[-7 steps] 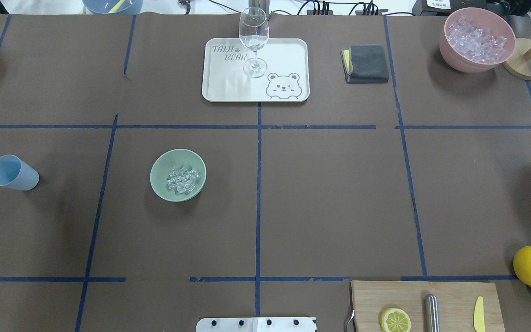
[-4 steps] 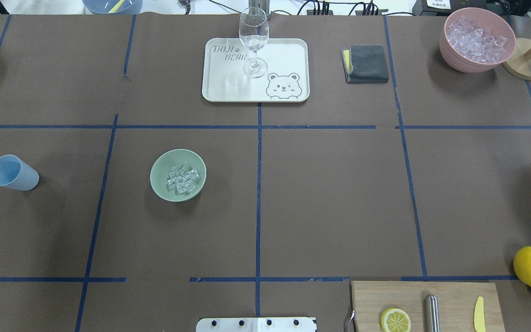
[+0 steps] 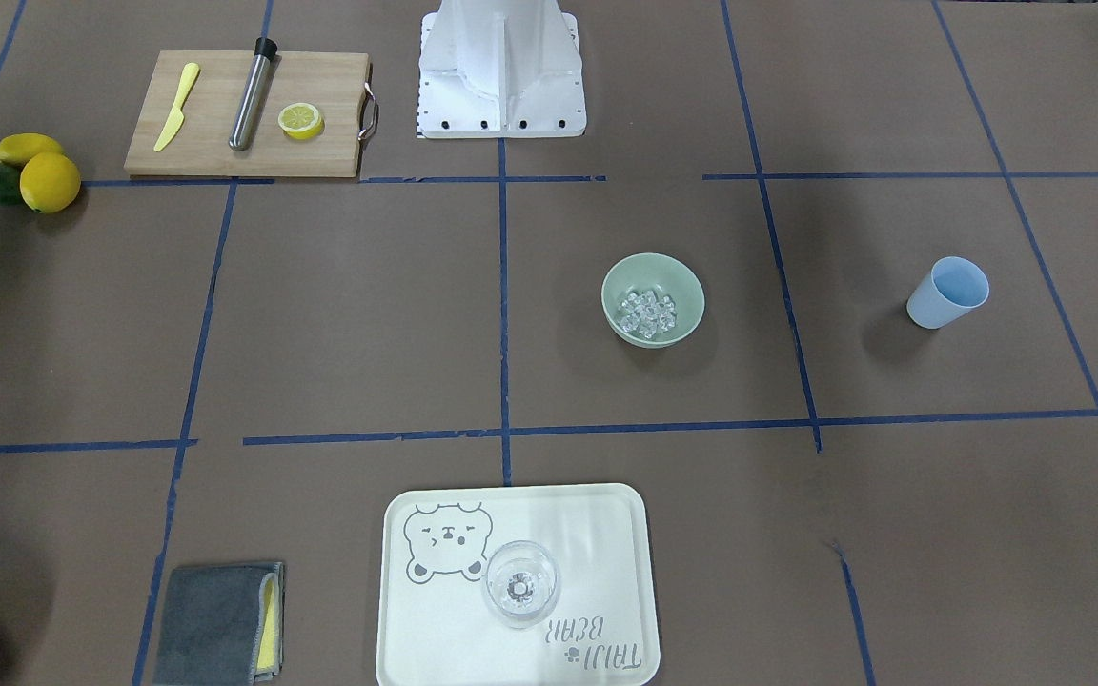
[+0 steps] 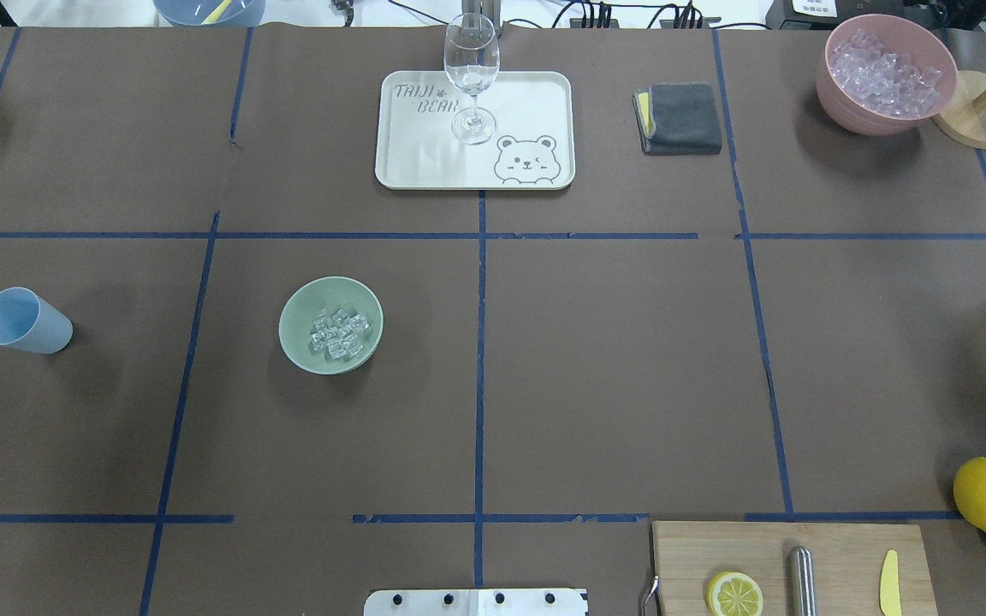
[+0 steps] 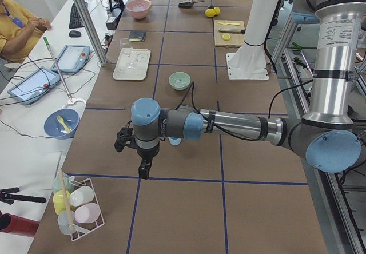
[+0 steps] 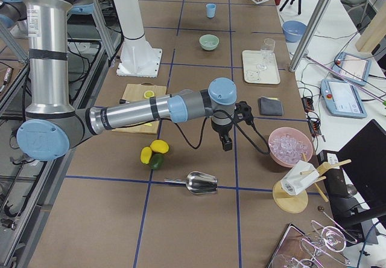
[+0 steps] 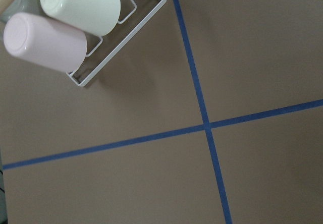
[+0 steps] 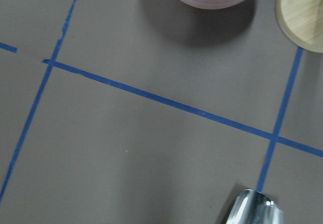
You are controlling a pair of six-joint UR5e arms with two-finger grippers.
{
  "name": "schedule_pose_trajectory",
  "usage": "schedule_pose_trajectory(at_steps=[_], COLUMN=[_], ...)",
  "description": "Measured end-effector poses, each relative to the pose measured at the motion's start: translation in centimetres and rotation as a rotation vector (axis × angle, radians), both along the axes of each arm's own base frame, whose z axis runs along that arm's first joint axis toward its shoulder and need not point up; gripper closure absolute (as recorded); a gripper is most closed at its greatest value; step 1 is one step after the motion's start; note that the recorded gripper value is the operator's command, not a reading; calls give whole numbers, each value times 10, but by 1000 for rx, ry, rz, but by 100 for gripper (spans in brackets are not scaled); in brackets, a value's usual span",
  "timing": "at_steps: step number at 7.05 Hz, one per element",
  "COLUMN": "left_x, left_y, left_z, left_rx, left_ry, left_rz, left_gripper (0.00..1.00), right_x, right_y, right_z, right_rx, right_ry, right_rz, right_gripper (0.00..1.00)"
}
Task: Pour ice into bowl
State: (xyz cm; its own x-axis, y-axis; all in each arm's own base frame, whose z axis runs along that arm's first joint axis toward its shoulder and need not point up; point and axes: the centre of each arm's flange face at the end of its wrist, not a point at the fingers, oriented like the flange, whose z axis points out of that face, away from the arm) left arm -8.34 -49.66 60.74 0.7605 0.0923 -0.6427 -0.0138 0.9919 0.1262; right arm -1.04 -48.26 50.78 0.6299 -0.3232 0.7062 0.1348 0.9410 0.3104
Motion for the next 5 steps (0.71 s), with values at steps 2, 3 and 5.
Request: schedule_pose_trajectory(at_steps=[2,3,5], left_x=[-7,-8,-8], left_y=[15,14,12], left_z=[5,3,0], left_rx=[-38,-35,-25], left_ry=[36,39,39], left_rz=[-16,-19,-20], left_gripper=[0,0,0], right_x=[-93,-149,-268], right_y=[0,2,25], right_z=[-90,-146,-249], right_rx=[6,-17,-77], right_ry=[-63,-122,-199], right_rz=[-42,-44,18], right_gripper=[0,0,0])
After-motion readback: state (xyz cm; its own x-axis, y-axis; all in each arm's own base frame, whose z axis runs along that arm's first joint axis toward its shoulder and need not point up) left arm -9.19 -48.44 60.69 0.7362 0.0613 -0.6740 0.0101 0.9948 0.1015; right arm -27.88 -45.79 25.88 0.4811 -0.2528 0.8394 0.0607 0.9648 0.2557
